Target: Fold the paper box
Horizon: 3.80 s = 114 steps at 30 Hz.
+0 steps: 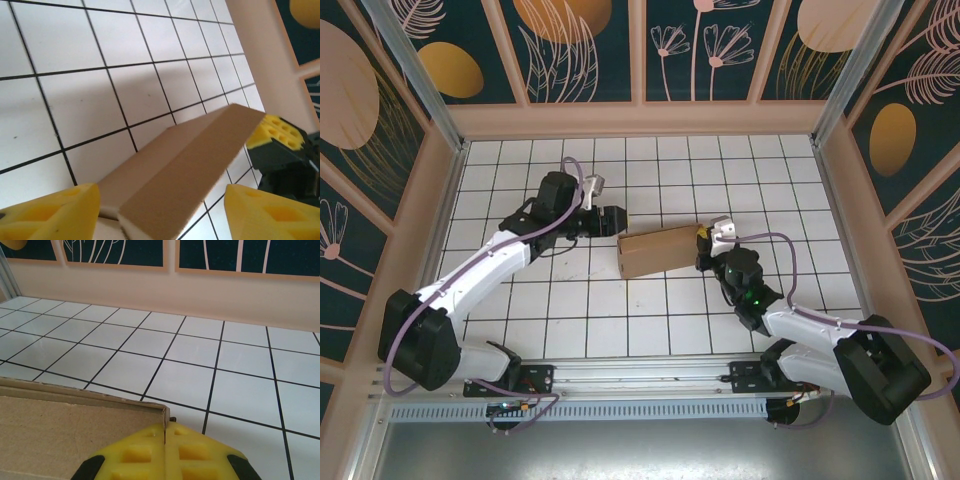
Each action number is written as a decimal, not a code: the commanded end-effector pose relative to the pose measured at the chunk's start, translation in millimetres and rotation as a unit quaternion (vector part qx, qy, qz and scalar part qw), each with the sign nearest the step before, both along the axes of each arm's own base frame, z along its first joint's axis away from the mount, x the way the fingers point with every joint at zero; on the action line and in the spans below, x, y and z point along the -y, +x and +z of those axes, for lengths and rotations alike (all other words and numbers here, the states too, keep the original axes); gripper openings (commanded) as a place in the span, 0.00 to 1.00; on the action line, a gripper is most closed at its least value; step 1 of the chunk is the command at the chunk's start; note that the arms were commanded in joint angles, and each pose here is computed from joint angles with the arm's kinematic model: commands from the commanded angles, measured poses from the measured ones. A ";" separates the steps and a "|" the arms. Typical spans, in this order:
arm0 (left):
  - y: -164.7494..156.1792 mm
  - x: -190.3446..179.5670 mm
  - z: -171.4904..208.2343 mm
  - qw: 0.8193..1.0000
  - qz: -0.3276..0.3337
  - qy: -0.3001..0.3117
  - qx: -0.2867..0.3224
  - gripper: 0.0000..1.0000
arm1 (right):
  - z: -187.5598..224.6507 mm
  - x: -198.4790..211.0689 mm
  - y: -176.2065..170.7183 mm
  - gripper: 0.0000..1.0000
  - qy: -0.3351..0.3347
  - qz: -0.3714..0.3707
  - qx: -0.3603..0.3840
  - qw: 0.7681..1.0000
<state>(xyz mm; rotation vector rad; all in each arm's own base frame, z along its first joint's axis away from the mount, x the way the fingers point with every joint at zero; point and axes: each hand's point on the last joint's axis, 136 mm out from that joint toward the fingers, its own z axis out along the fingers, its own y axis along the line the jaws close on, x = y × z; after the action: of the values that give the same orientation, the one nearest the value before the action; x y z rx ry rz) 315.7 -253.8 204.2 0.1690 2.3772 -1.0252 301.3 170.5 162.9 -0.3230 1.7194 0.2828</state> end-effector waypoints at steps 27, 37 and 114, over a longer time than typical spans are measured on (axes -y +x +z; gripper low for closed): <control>-37.1 -12.1 -102.7 0.991 0.022 0.016 -0.129 0.52 | -25.5 0.4 -2.7 0.10 -0.007 -0.006 -0.046 0.999; -28.0 -9.6 -104.4 0.990 0.027 0.029 -0.137 0.47 | 5.4 -1.6 -10.4 0.59 0.014 0.017 -0.025 0.999; -30.9 -7.8 -128.1 0.992 0.012 0.023 -0.124 0.40 | -2.4 17.0 28.8 0.51 0.227 -0.007 -0.237 0.945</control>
<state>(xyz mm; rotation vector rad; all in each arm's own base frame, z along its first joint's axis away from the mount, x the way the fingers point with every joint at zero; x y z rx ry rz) 306.2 -269.9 137.1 0.1348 2.3459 -1.2184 325.9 159.4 147.2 0.1526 2.0618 0.8577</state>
